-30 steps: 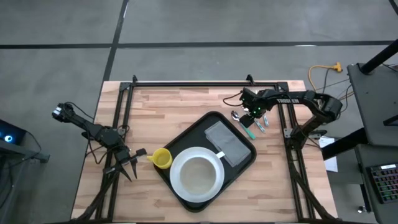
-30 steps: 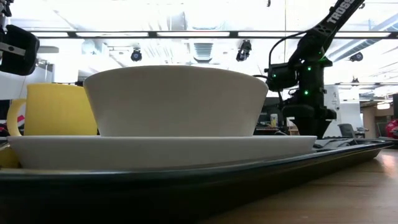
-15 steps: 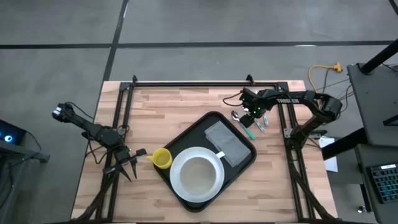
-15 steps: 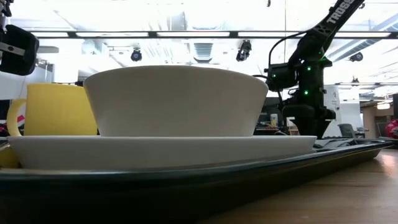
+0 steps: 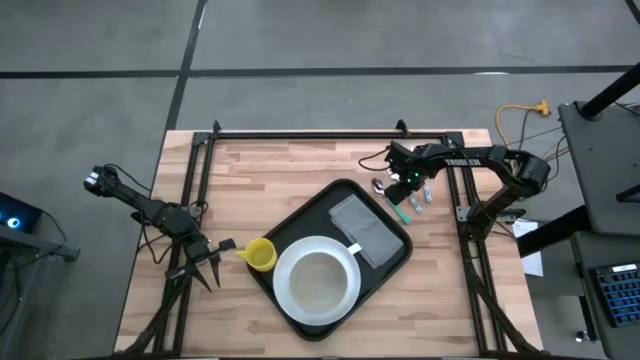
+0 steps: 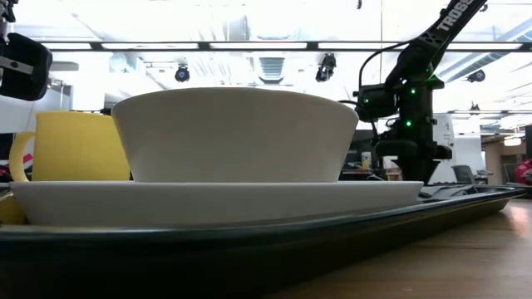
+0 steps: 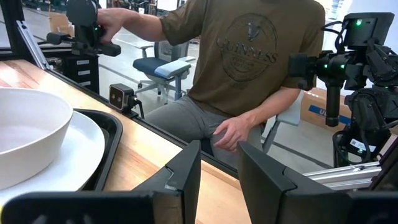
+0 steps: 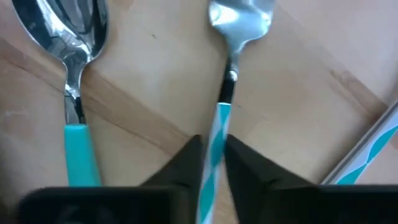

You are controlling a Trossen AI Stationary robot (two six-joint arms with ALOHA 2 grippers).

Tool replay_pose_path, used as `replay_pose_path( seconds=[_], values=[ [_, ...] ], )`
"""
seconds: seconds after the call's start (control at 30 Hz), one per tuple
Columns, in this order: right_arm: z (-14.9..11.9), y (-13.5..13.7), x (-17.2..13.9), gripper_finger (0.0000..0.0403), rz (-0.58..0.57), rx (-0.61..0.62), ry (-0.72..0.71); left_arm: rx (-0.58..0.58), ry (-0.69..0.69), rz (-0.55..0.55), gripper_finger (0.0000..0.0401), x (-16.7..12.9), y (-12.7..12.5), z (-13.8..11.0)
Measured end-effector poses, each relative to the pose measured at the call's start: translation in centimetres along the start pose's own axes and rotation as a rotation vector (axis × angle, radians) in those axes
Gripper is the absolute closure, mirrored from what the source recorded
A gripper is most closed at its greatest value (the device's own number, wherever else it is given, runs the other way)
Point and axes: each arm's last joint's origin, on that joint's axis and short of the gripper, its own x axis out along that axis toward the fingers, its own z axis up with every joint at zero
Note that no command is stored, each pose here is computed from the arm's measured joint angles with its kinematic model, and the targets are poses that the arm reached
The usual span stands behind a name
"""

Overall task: Set up tray
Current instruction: Put the blue fork on the gray napkin

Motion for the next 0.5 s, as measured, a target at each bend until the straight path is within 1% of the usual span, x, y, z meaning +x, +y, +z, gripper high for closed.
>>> replay_pose_path(
  seconds=[0.03,0.07,0.27,0.33,0.5],
  values=[
    [0.0,0.0,0.0,0.0367,-0.001,-0.001,0.001,0.000,0.000,0.000,0.0313,0.0,0.0,0.0],
    [0.0,0.0,0.0,0.0378,-0.002,-0.005,0.000,0.000,0.000,0.000,0.0313,0.0,0.0,0.0],
    [0.2,0.0,-0.3,0.0387,-0.004,0.007,0.011,0.000,0.000,0.000,0.0313,0.0,0.0,0.0],
    [0.0,0.0,-0.6,0.0388,-0.021,0.014,0.056,0.000,0.000,0.000,0.0313,0.0,0.0,0.0],
    [0.6,0.2,-2.4,0.0389,-0.023,0.020,0.061,0.000,0.000,0.001,0.0313,0.0,0.0,0.0]
  ],
)
